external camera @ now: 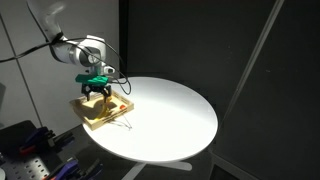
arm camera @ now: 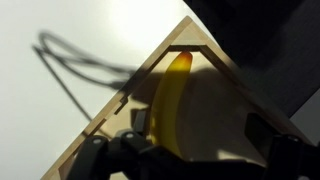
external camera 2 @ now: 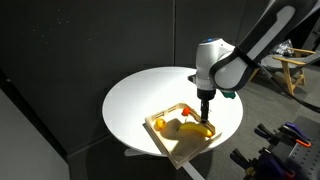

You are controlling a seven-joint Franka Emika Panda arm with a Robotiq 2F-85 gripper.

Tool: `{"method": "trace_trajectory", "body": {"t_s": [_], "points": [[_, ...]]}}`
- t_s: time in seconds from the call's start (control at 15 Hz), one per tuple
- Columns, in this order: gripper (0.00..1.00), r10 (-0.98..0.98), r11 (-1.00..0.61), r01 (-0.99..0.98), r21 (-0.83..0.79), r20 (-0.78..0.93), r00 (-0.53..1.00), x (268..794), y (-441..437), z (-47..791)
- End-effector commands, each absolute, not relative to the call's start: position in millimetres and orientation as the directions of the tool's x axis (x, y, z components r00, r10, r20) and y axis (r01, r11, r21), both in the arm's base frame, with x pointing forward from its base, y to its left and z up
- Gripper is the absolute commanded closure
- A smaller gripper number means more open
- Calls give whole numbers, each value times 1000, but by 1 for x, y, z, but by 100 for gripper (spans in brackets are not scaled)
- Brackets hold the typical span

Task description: Put the banana on the table.

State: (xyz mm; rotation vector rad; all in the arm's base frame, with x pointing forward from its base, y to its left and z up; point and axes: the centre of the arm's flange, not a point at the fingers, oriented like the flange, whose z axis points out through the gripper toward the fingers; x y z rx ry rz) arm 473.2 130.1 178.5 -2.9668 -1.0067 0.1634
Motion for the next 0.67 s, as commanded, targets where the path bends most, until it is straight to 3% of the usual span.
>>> {"method": "trace_trajectory", "body": {"t_s": [0.0,0.6], "points": [[0,663,-748,663,-19,-81,745,478,133,168],[0,719,-693,721,18,-59,693,487,142,146]]}}
